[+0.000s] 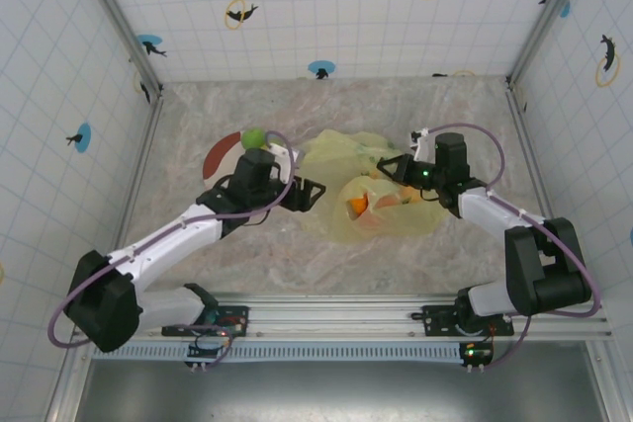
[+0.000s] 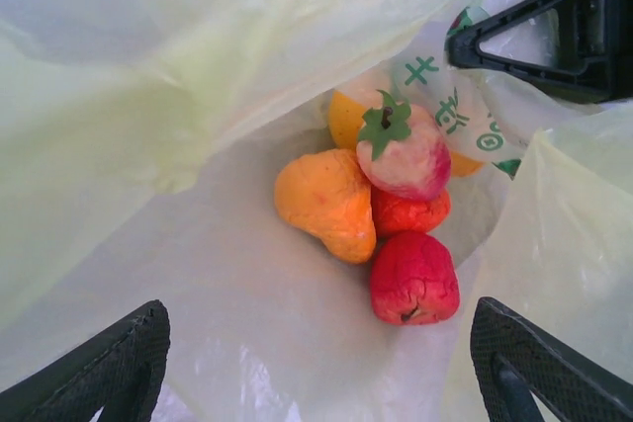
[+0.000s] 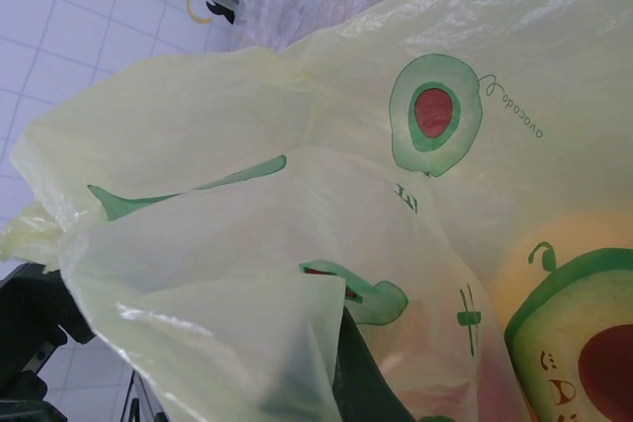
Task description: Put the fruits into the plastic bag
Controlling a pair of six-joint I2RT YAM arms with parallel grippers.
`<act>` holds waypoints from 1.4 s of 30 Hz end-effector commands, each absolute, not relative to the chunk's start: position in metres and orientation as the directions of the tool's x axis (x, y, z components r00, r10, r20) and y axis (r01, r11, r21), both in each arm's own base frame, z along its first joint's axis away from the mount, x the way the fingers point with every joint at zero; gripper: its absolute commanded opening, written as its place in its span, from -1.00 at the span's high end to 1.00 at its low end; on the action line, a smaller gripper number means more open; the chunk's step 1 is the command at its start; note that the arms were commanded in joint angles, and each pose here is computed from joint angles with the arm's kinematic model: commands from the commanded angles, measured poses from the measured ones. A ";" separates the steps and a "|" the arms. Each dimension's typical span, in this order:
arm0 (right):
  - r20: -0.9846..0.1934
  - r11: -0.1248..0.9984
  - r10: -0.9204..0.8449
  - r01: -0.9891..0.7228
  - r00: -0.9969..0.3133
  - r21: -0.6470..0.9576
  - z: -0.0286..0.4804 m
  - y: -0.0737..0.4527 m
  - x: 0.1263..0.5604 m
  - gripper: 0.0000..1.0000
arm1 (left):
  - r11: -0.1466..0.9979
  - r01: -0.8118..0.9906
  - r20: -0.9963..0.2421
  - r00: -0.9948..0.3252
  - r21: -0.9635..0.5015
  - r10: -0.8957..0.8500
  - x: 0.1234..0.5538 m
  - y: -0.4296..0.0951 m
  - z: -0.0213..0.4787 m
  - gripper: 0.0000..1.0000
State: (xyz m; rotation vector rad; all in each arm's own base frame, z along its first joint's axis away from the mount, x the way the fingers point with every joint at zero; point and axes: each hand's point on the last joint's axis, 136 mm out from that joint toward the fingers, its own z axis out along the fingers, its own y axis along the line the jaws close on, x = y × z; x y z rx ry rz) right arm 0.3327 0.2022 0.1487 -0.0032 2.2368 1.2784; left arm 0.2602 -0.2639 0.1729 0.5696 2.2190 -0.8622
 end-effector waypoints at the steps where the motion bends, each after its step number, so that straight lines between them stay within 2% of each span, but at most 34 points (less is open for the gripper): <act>1: -0.474 0.551 0.263 -0.272 -0.840 0.789 0.147 0.200 0.332 1.00 | 0.631 0.637 -0.715 -0.676 -0.443 0.180 0.244 -0.261 0.173 -0.60; 6: -0.473 0.550 0.262 -0.273 -0.841 0.790 0.147 0.200 0.333 1.00 | 0.608 0.667 -0.746 -0.642 -0.431 0.176 0.240 -0.253 0.184 -0.59; 12: -0.476 0.550 0.260 -0.276 -0.840 0.788 0.148 0.201 0.334 1.00 | 0.634 0.622 -0.787 -0.616 -0.459 0.035 0.260 -0.224 0.219 -0.60; 15: -0.474 0.551 0.261 -0.273 -0.841 0.789 0.147 0.201 0.335 1.00 | 0.730 0.473 -0.771 -0.626 -0.493 -0.115 0.292 -0.184 0.227 -0.65; 18: -0.473 0.547 0.260 -0.276 -0.842 0.791 0.147 0.202 0.335 1.00 | 0.829 0.209 -0.705 -0.654 -0.519 -0.276 0.327 -0.133 0.211 -0.70; 21: -0.471 0.539 0.262 -0.277 -0.843 0.796 0.148 0.203 0.336 1.00 | 0.850 0.034 -0.644 -0.669 -0.525 -0.370 0.351 -0.103 0.190 -0.71; 29: -0.475 0.526 0.261 -0.289 -0.840 0.800 0.152 0.203 0.337 1.00 | 0.894 -0.159 -0.661 -0.621 -0.419 -0.421 0.412 -0.071 0.160 -0.95; 42: -0.463 0.517 0.270 -0.279 -0.844 0.809 0.150 0.197 0.338 1.00 | 0.911 -0.189 -0.605 -0.695 -0.367 -0.388 0.494 -0.081 0.105 -0.95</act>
